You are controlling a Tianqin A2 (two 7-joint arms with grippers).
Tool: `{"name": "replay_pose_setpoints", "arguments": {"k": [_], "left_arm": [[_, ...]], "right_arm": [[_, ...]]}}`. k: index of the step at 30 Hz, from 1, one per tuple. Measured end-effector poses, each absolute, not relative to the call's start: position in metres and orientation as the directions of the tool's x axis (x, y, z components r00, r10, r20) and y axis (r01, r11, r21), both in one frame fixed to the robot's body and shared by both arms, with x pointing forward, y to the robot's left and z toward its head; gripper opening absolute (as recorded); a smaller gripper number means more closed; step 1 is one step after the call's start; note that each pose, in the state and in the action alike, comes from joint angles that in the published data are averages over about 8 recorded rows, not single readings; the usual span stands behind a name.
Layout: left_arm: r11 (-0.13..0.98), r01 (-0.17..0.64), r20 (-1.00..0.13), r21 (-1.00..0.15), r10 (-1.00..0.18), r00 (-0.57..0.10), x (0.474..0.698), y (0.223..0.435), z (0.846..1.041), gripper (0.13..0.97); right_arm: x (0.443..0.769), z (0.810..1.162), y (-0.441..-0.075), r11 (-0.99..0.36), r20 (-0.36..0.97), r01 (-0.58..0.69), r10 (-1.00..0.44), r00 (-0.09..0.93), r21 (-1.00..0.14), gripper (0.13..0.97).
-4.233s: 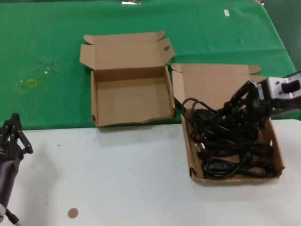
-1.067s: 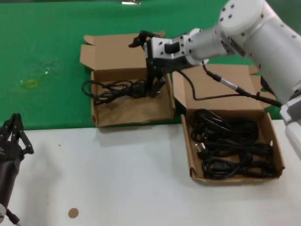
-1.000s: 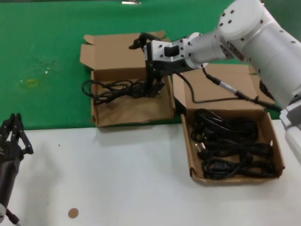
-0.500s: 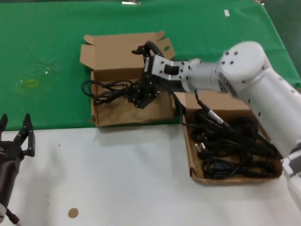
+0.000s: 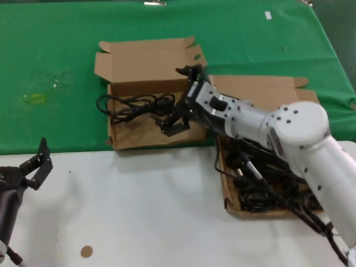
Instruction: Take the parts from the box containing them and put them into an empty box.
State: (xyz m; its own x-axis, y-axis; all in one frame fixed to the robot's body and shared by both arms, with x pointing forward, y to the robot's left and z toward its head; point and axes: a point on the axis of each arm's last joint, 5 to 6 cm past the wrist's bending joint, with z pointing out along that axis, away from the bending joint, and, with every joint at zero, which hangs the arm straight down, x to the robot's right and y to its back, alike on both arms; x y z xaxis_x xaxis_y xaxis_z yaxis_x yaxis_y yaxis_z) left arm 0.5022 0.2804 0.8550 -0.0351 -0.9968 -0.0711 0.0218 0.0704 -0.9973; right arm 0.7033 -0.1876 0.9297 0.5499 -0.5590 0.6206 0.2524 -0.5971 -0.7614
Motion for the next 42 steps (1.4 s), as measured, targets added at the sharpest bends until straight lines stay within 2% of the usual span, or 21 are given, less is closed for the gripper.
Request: {"name": "replay_pose_setpoints", "arguments": {"k": [7, 11, 19, 28, 42], "left_arm": [[0.07, 0.022, -0.071, -0.997, -0.997, -0.035, 0.502, 0.28, 0.855, 0.733], [0.07, 0.022, -0.071, -0.997, -0.997, -0.035, 0.502, 0.28, 0.855, 0.733], [0.07, 0.022, -0.071, -0.997, -0.997, -0.035, 0.502, 0.28, 0.855, 0.88], [0.07, 0.022, -0.071, -0.997, -0.997, -0.035, 0.502, 0.28, 0.855, 0.955], [0.07, 0.022, -0.071, -0.997, -0.997, -0.035, 0.502, 0.28, 0.855, 0.966]], "right_arm": [[0.679, 0.908, -0.199, -0.52, 0.541, 0.196, -0.677, 0.498, -0.831, 0.966], [0.664, 0.897, -0.206, -0.473, 0.492, 0.166, -0.738, 0.462, -0.865, 0.966], [0.632, 0.878, -0.223, -0.375, 0.388, 0.111, -0.841, 0.377, -0.92, 0.966], [0.591, 0.864, -0.243, -0.264, 0.272, 0.063, -0.925, 0.265, -0.962, 0.966], [0.527, 0.855, -0.272, -0.112, 0.114, 0.026, -0.99, 0.088, -0.993, 0.966]]}}
